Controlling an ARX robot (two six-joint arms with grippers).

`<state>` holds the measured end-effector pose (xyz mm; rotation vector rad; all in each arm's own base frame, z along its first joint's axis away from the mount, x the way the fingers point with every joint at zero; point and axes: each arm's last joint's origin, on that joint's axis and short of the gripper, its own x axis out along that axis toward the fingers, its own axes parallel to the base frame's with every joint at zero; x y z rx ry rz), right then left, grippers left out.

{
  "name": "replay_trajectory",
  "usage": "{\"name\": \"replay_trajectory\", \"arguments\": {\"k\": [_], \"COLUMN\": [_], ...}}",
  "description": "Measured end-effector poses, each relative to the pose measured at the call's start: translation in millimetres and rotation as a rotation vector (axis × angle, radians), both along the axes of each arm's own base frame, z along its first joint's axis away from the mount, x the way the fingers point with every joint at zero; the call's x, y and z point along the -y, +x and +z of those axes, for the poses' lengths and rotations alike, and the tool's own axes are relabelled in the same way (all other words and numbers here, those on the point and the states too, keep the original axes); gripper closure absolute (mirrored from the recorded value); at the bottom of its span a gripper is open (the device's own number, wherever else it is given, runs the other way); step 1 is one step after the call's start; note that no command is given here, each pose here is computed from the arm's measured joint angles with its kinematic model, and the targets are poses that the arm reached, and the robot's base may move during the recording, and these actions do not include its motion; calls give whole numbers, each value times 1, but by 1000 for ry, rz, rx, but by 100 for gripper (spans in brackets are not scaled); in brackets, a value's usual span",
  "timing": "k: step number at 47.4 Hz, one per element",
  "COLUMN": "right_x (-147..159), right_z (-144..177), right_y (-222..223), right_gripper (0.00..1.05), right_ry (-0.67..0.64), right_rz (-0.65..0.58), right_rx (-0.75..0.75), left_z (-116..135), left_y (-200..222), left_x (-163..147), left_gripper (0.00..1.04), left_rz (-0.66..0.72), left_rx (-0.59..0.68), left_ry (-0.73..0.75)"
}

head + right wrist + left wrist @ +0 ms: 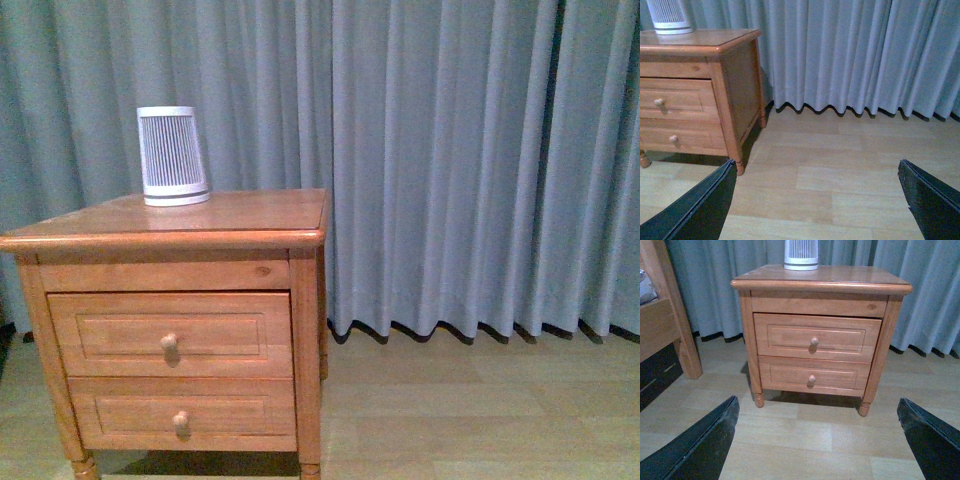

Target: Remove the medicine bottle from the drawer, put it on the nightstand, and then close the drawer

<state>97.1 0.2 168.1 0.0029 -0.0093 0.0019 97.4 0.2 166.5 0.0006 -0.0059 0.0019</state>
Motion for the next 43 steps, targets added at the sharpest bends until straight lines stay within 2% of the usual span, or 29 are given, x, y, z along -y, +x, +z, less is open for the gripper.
{"name": "replay_trajectory", "arguments": {"k": [5, 9, 11, 17, 20, 27, 31, 43], "right_x": [0, 0, 0, 0, 0, 0, 0, 0], "right_z": [0, 0, 0, 0, 0, 0, 0, 0], "right_y": [0, 0, 0, 0, 0, 0, 0, 0], "right_gripper": [7, 7, 7, 7, 7, 7, 7, 7], "right_ry": [0, 0, 0, 0, 0, 0, 0, 0], "right_rz": [0, 1, -1, 0, 0, 0, 0, 0], "right_rx": [0, 0, 0, 0, 0, 0, 0, 0], "left_z": [0, -6, -8, 5, 16, 22, 13, -27], "left_y": [0, 2, 5, 28, 53, 108, 146, 226], "left_x": [0, 1, 1, 1, 1, 8, 20, 36], "left_gripper": [7, 7, 7, 7, 7, 7, 7, 7], "left_rz": [0, -15, -5, -9, 3, 9, -15, -16], "left_rx": [-1, -240, -278, -221, -172, -124, -114, -171], "left_ry": [-1, -124, -148, -154, -126, -74, -39, -7]}}
